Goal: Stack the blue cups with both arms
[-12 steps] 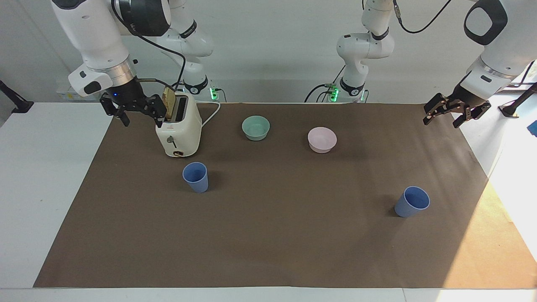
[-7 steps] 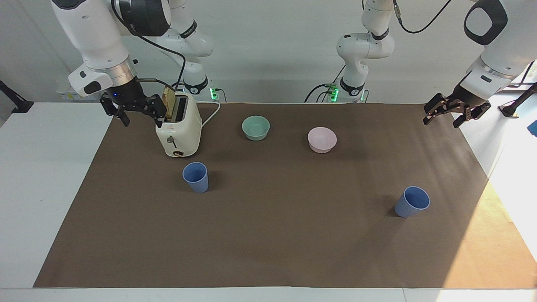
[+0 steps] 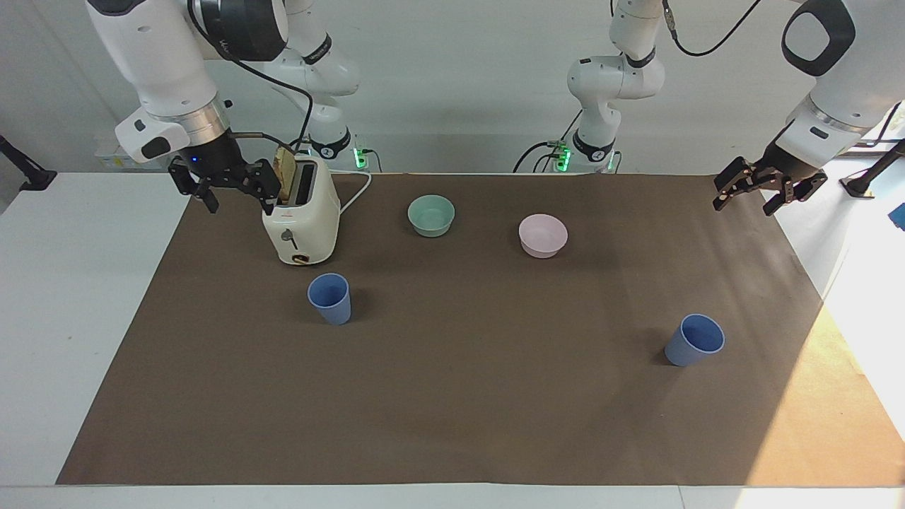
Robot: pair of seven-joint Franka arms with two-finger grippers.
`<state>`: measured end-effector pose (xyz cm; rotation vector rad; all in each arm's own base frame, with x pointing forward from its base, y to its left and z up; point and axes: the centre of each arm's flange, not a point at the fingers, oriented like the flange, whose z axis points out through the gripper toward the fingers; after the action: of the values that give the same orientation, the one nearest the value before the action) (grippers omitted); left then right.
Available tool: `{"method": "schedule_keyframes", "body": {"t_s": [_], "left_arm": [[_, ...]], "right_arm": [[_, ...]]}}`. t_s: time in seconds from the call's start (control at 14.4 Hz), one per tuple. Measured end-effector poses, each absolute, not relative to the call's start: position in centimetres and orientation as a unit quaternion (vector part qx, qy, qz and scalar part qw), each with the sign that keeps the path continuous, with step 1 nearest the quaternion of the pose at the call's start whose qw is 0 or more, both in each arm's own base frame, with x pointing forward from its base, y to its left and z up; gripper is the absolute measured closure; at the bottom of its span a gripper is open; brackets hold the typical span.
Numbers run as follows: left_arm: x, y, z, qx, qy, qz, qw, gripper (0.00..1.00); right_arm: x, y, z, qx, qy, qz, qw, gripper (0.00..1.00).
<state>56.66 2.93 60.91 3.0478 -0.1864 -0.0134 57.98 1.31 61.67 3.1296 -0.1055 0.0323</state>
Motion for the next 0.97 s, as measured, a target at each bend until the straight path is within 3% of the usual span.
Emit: {"method": "schedule_keyframes", "body": {"t_s": [0.97], "left_arm": [[56.67,2.60,60.91,0.997,-0.064,-0.005,0.044,0.00]], "right_arm": [[57.98,1.31,61.67,0.999,-0.034,0.010,0.005,0.00]]}}
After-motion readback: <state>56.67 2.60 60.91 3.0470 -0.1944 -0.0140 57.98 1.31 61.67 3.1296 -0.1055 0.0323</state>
